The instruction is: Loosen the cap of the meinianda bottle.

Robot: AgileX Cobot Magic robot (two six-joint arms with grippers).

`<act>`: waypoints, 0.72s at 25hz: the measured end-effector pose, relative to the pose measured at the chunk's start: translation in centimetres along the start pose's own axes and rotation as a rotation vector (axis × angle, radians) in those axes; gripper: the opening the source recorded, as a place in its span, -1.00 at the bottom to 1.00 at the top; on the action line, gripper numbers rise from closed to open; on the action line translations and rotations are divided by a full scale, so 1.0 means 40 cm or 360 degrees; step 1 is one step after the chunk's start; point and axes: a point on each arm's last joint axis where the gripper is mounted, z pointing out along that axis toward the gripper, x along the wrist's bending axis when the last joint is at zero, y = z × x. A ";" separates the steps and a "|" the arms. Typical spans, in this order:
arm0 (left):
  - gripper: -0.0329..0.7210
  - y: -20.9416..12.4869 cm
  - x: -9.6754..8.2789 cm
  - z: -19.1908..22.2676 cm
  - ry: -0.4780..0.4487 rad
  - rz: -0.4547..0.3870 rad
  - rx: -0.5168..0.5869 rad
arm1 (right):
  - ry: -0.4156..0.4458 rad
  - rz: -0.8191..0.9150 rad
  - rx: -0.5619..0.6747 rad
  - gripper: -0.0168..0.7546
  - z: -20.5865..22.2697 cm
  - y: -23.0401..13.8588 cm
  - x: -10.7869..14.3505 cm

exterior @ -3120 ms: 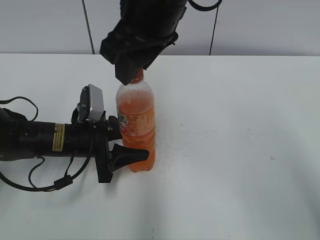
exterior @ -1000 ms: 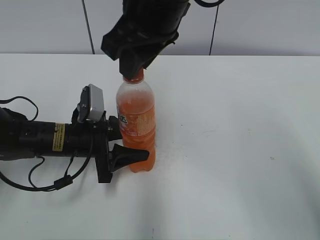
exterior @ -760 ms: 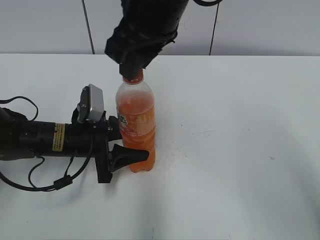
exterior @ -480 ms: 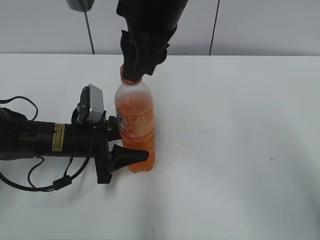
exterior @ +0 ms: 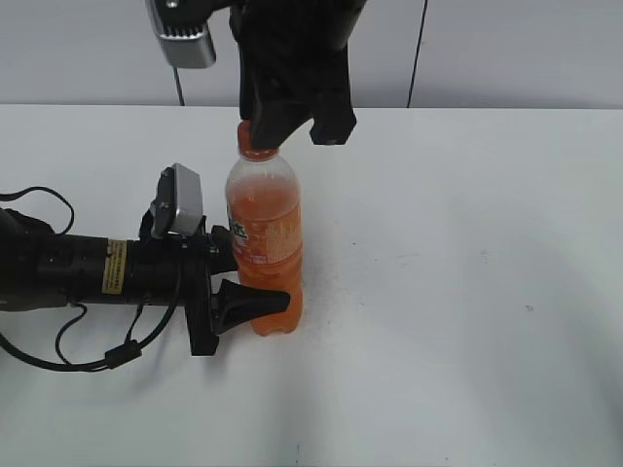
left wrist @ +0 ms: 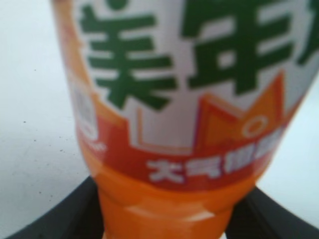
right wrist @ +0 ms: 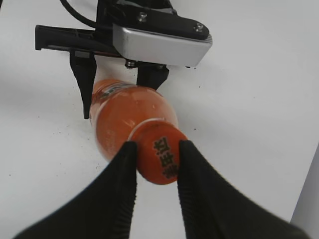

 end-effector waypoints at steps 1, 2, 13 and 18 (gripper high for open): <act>0.15 0.000 0.000 0.000 0.0000 0.0000 0.0000 | 0.0000 0.0003 -0.0008 -0.42 -0.002 0.001 0.000; 0.15 0.000 0.000 0.000 0.0000 0.0000 0.0000 | 0.0000 0.0005 -0.0017 -0.41 -0.004 0.002 0.001; 0.15 0.000 -0.001 0.000 -0.0006 0.0009 0.0003 | -0.0078 0.1171 -0.0095 -0.28 -0.086 0.009 0.009; 0.15 0.000 -0.001 0.000 -0.0007 0.0010 0.0003 | -0.0066 0.1708 -0.0107 -0.02 -0.086 0.008 0.009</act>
